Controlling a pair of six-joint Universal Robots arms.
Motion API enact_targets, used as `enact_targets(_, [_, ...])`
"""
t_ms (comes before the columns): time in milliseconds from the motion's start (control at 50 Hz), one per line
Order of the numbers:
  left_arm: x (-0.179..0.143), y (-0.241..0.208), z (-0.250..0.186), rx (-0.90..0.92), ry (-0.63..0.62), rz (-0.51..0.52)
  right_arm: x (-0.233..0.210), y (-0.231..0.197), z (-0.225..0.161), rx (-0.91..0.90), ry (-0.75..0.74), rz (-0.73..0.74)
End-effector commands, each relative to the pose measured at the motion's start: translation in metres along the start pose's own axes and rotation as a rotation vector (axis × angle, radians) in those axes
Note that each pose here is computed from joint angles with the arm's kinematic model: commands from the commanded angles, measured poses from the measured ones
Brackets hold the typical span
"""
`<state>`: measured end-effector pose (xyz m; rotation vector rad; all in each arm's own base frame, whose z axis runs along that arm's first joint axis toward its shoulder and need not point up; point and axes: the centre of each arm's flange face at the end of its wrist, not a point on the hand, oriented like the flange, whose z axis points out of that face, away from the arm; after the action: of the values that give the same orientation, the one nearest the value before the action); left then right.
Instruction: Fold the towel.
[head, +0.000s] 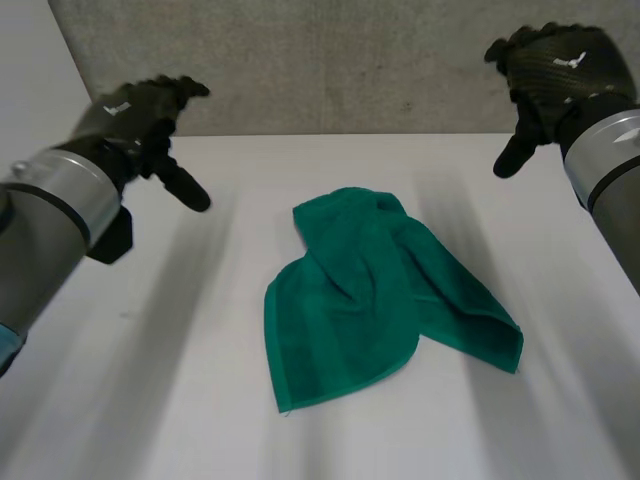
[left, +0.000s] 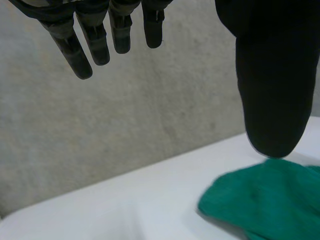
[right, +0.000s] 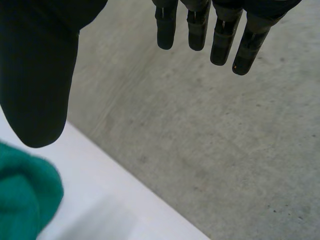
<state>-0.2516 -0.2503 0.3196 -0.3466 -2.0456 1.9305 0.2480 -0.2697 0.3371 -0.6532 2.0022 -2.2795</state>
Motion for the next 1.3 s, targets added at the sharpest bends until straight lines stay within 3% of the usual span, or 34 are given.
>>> enact_targets(20, [0.059,0.056,-0.027,-0.183,0.174,0.022,-0.012,0.029,-0.001,-0.147,-0.101,-0.216])
enact_targets(120, [0.093,0.096,-0.043,-0.277,0.251,0.046,-0.016,0.049,-0.008,-0.236,-0.132,-0.195])
enact_targets(400, [0.130,0.183,-0.053,-0.358,0.198,0.124,-0.023,0.119,-0.042,-0.347,-0.128,-0.113])
enact_targets(580, [0.129,0.193,-0.053,-0.377,0.184,0.139,-0.017,0.140,-0.053,-0.353,-0.114,-0.099])
enact_targets(1060, [0.131,0.224,-0.035,-0.395,0.173,0.153,-0.017,0.143,-0.055,-0.365,-0.117,-0.097])
enact_targets(1300, [0.111,0.216,-0.004,-0.345,0.086,0.123,-0.018,0.144,-0.056,-0.368,-0.122,-0.100])
